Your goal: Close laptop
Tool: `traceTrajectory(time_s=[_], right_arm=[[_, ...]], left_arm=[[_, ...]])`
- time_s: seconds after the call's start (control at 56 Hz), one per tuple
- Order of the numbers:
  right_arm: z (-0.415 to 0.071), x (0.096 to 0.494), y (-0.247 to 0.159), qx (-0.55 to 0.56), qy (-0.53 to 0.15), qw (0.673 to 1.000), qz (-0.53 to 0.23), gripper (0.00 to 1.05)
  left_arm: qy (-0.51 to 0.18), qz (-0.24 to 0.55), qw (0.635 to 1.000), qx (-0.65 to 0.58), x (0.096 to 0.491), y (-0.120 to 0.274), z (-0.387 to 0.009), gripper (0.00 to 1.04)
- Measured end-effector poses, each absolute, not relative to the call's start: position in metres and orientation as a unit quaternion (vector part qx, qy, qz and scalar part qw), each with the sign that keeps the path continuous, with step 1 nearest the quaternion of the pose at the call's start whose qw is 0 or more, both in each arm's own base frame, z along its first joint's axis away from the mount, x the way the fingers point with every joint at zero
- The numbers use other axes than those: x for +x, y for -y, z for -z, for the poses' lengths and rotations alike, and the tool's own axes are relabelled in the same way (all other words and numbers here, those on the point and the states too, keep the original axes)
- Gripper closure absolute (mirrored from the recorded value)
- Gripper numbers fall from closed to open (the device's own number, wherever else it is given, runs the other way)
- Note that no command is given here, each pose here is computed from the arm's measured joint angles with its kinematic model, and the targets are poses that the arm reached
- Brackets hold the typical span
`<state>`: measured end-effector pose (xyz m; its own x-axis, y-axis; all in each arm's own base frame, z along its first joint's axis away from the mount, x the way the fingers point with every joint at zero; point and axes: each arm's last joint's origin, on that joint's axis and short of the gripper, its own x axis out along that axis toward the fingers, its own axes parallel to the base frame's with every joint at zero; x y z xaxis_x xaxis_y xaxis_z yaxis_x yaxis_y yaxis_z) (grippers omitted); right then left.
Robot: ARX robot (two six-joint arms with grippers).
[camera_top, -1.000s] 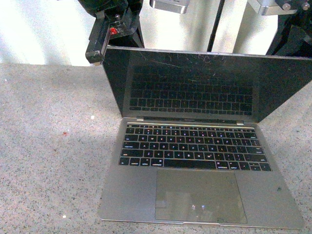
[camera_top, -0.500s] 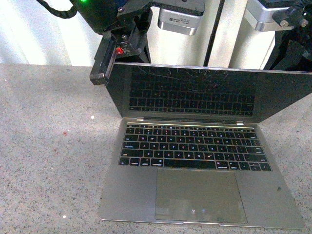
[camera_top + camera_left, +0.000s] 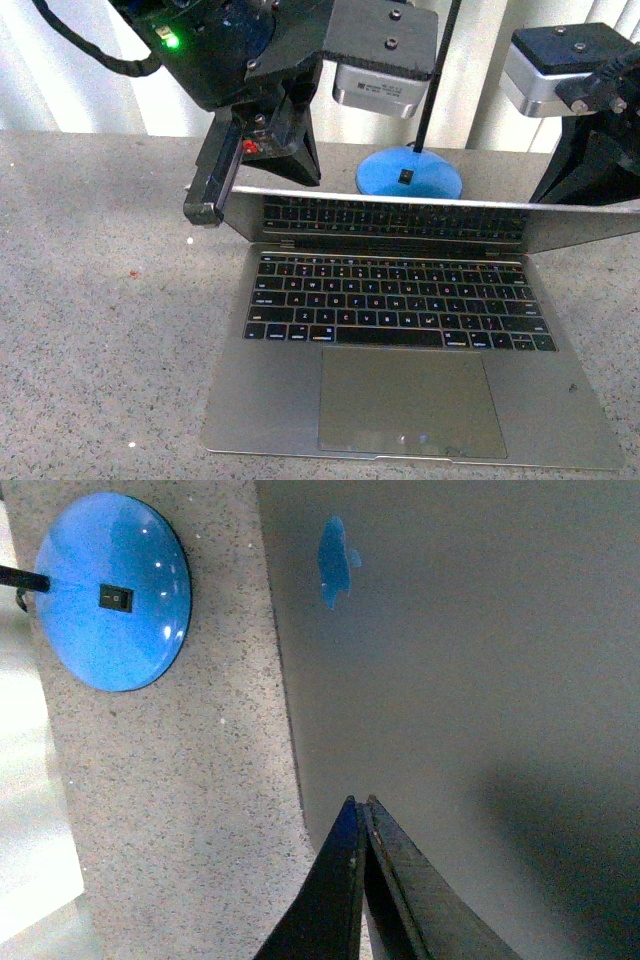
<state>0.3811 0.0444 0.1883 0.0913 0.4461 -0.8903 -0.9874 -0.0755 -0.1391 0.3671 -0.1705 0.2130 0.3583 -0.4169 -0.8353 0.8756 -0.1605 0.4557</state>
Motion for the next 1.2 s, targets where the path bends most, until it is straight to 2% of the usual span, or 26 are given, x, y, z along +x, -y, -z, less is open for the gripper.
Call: traceTrajectory(time_s=[1.196], right_arm=[[-0.123, 0.360, -0.052, -0.396, -0.324, 0.596, -0.619, 1.02]], left_arm=[[-0.214, 0.554, 0.604, 0.531, 0.333, 0.172, -0.143, 1.01]])
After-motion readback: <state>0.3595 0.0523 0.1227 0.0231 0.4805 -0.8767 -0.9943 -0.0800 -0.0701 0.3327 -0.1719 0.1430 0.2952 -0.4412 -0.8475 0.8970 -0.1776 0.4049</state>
